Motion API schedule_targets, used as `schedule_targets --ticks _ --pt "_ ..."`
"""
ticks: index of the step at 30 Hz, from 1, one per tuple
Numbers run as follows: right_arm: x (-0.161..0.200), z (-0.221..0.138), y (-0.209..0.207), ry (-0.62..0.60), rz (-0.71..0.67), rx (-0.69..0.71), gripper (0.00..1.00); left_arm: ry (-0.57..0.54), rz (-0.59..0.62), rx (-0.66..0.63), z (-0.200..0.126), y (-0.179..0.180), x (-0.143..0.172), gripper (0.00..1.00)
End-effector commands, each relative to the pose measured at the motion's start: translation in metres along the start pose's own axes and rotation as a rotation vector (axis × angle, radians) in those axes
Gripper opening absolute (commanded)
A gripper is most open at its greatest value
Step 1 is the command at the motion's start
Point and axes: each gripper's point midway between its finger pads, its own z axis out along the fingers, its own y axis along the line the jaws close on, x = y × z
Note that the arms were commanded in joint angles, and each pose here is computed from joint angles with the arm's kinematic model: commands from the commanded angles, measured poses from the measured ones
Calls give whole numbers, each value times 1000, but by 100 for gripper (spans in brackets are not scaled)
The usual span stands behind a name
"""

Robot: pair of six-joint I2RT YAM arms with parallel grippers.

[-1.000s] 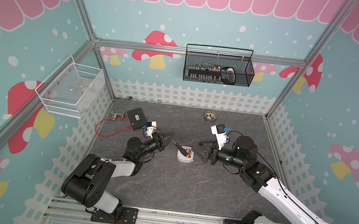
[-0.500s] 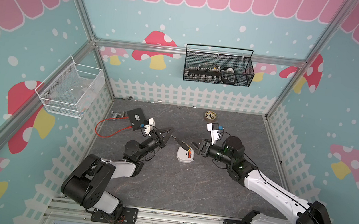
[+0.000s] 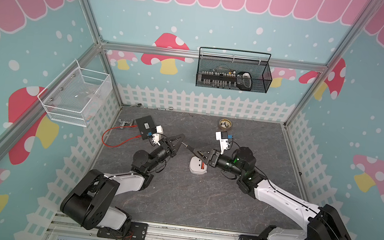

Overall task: Remove the battery from the alarm
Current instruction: Pick up the screwdriver from the center of the board.

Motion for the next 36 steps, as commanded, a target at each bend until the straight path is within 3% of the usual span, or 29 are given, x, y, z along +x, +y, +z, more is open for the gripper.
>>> schedule_targets --ticks 1,8,30,36 --pt "1 3 5 -10 25 -31 64 -15 34 33 5 -12 -3 0" --pt "-4 11 8 -22 29 -51 50 -10 28 34 8 -11 1 0" --pt "-6 22 12 -29 38 -69 38 -19 32 23 6 -7 4 0" --pt "-6 23 10 -31 31 -54 23 -14 33 21 6 -6 6 0"
